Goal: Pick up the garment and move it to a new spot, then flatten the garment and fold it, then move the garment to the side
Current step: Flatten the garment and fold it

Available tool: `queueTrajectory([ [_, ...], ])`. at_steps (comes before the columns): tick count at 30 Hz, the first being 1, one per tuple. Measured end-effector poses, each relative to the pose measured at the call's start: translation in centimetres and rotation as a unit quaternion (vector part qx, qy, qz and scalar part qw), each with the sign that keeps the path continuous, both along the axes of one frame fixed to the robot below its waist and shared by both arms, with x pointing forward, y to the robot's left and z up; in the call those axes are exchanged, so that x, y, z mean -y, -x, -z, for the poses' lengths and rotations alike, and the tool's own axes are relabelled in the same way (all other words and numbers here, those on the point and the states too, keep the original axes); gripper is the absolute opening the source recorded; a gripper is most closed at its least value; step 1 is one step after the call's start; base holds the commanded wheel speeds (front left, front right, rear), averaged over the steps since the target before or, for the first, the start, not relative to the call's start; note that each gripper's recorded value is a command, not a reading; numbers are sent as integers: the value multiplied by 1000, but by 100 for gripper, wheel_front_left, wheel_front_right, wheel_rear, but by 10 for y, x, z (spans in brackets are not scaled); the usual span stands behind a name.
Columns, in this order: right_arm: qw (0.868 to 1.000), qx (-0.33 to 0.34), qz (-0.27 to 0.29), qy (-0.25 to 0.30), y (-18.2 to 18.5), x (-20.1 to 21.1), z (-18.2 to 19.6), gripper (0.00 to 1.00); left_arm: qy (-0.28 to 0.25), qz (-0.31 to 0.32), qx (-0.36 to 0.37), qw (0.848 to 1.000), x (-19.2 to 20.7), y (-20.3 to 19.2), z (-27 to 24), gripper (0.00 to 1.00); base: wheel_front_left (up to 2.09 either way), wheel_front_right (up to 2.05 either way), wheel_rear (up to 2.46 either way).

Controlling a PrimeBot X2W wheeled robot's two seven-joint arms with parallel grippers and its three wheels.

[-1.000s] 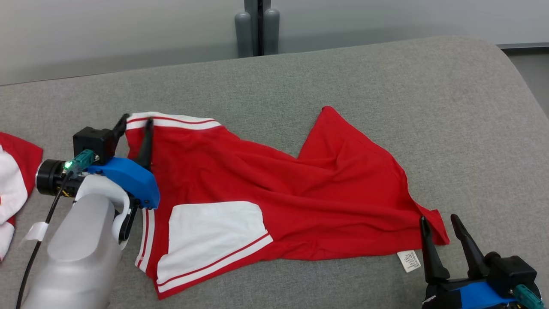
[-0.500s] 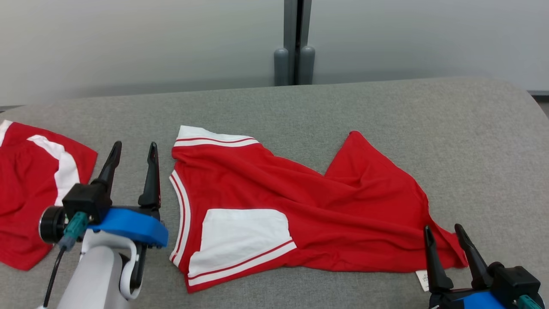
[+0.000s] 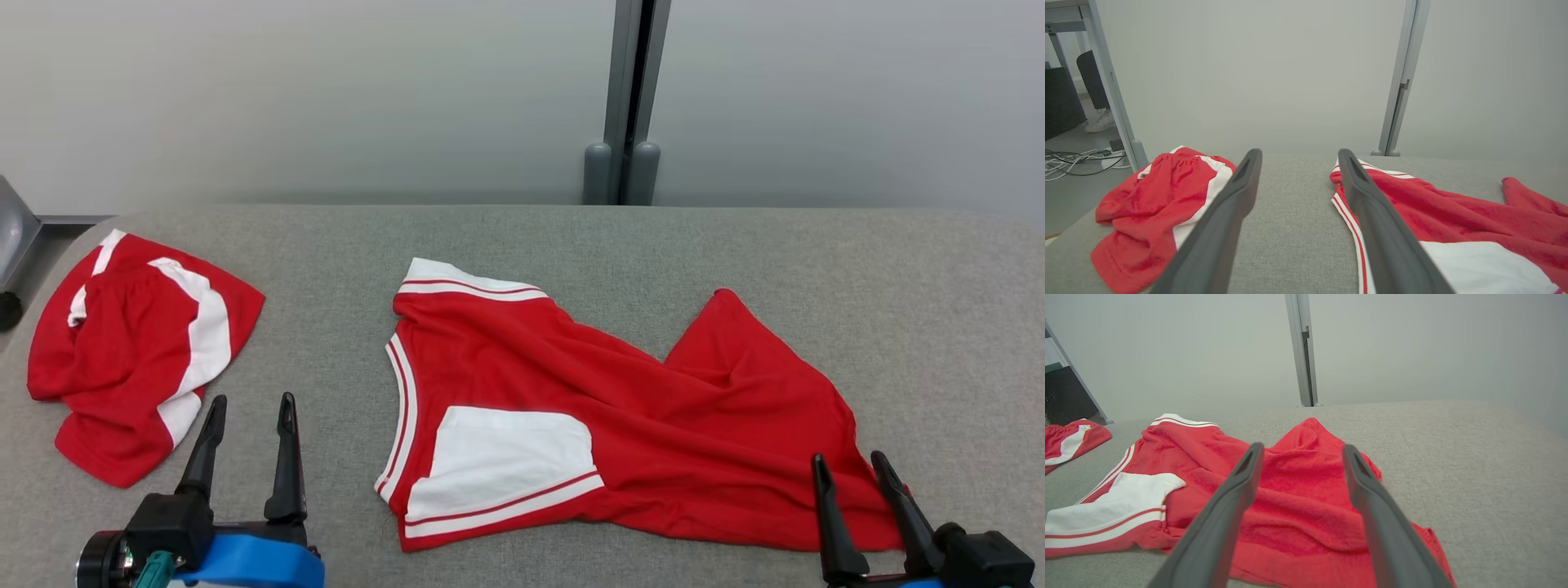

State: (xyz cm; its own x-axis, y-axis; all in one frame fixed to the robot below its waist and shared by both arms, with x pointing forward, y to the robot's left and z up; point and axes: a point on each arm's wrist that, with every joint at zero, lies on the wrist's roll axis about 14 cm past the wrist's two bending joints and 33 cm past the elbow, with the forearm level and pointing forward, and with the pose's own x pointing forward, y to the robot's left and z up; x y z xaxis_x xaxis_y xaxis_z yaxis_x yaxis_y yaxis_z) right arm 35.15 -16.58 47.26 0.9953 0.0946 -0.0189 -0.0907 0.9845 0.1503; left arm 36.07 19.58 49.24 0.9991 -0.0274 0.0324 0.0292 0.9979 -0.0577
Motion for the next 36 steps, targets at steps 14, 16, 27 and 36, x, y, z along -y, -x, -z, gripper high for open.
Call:
queueTrajectory([
  [14,1000,3,-9,-1,12,-5,-5,100,13,-25,-5,1000,-5,36,6,100,0,0,0],
  [16,1000,7,-11,-1,13,-6,-7,100,15,-25,-8,1000,-4,38,8,100,0,0,0],
  [27,1000,2,-14,3,21,-7,-7,100,16,-22,-20,999,-2,42,16,100,0,0,0],
  [36,1000,-1,-14,4,22,-7,-7,100,16,-18,-26,999,0,42,20,100,0,0,0],
])
